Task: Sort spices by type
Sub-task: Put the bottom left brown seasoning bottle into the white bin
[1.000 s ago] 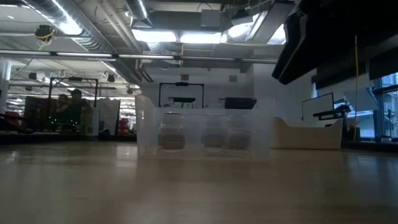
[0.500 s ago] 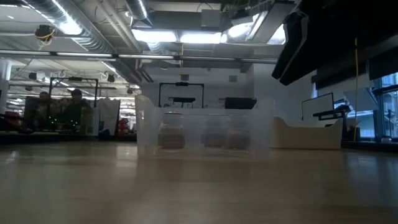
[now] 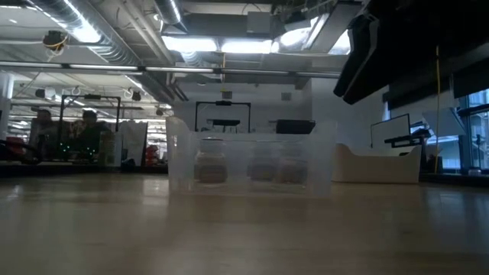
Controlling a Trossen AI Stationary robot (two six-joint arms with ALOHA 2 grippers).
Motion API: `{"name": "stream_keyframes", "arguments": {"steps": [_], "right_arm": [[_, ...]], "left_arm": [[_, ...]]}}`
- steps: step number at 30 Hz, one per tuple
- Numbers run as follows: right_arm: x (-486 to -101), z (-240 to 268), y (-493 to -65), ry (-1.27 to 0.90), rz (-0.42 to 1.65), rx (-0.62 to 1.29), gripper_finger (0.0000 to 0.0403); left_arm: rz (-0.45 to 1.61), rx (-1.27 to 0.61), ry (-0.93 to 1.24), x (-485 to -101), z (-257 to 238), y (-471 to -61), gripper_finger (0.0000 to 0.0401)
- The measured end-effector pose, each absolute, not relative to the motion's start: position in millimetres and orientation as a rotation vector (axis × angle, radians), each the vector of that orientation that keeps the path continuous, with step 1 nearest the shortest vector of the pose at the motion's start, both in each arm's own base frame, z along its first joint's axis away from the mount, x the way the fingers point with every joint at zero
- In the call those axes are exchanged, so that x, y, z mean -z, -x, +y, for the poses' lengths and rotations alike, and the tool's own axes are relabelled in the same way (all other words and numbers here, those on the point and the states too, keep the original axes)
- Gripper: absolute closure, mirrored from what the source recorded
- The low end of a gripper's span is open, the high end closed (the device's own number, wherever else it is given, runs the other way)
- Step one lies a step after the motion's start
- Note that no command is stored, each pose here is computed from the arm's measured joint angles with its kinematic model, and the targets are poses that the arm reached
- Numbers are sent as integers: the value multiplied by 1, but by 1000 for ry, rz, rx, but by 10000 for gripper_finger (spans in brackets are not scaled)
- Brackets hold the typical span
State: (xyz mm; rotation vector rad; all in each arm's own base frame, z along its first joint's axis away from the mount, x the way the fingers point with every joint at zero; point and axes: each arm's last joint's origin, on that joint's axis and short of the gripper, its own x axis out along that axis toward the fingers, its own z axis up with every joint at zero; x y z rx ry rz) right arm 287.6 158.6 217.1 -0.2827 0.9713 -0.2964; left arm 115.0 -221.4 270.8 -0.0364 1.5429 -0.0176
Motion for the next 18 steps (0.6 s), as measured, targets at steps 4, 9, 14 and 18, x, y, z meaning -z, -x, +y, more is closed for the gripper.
{"name": "stream_keyframes", "arguments": {"steps": [4,9,14,18], "right_arm": [[-217,159,-288,283,971,297,171],[-217,159,-288,282,971,297,171],[-217,159,-288,282,971,297,171],[-217,159,-288,282,970,297,171]], "left_arm": [[1546,3,29,-268,-224,-114,104],[1553,-8,15,-262,-229,-116,104],[1564,-11,-16,-255,-233,-118,104],[1572,-25,-36,-250,-236,-119,104]]}}
